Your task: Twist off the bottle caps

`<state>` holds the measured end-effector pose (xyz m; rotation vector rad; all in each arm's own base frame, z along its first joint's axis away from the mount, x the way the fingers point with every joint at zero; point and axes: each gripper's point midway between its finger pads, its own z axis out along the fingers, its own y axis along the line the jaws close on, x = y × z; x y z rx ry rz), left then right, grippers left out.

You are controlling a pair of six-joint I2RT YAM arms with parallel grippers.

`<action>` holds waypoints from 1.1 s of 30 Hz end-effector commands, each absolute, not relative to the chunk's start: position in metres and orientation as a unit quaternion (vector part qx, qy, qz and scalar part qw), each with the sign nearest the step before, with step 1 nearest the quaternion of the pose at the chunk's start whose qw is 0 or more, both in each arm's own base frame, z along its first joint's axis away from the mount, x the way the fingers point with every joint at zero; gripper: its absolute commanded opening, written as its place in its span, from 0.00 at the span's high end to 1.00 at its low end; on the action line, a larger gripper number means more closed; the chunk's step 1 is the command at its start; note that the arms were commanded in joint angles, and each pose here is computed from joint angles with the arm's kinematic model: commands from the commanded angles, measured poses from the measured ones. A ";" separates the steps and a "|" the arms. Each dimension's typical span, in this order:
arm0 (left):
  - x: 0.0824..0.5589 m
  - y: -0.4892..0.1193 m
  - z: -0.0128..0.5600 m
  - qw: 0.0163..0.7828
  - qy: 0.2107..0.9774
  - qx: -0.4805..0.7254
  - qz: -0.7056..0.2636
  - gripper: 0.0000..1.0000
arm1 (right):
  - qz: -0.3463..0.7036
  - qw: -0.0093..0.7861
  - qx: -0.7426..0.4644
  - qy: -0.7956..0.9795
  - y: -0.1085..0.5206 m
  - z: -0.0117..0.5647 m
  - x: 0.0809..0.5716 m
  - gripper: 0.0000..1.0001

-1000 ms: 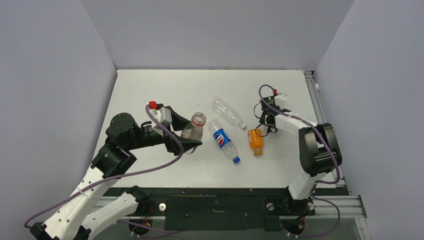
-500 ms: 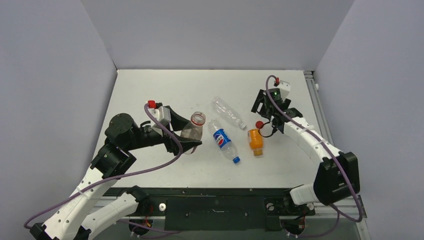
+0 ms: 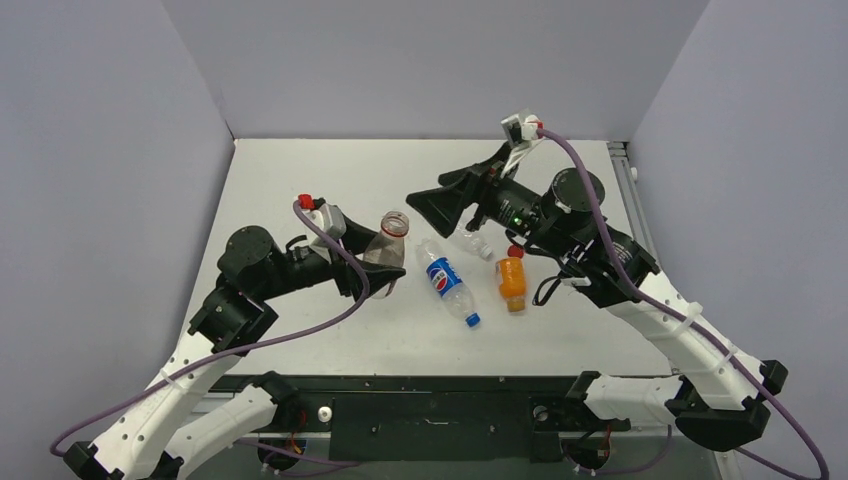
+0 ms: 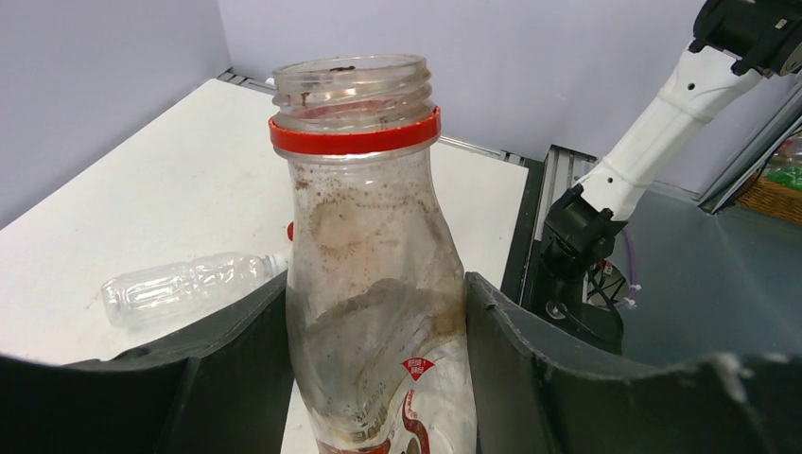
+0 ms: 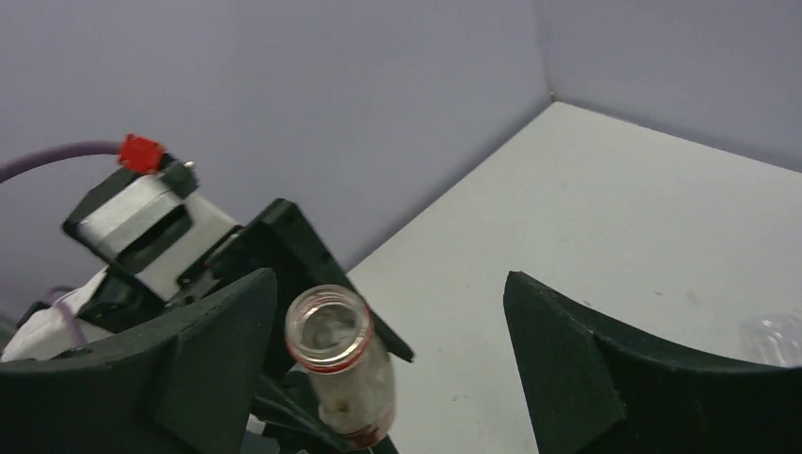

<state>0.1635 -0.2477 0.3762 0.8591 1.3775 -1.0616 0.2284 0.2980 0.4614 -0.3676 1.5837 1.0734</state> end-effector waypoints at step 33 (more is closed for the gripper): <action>0.195 -0.167 0.364 0.607 0.702 0.279 -0.246 0.03 | 0.243 0.577 -0.237 0.743 0.363 0.346 0.310 1.00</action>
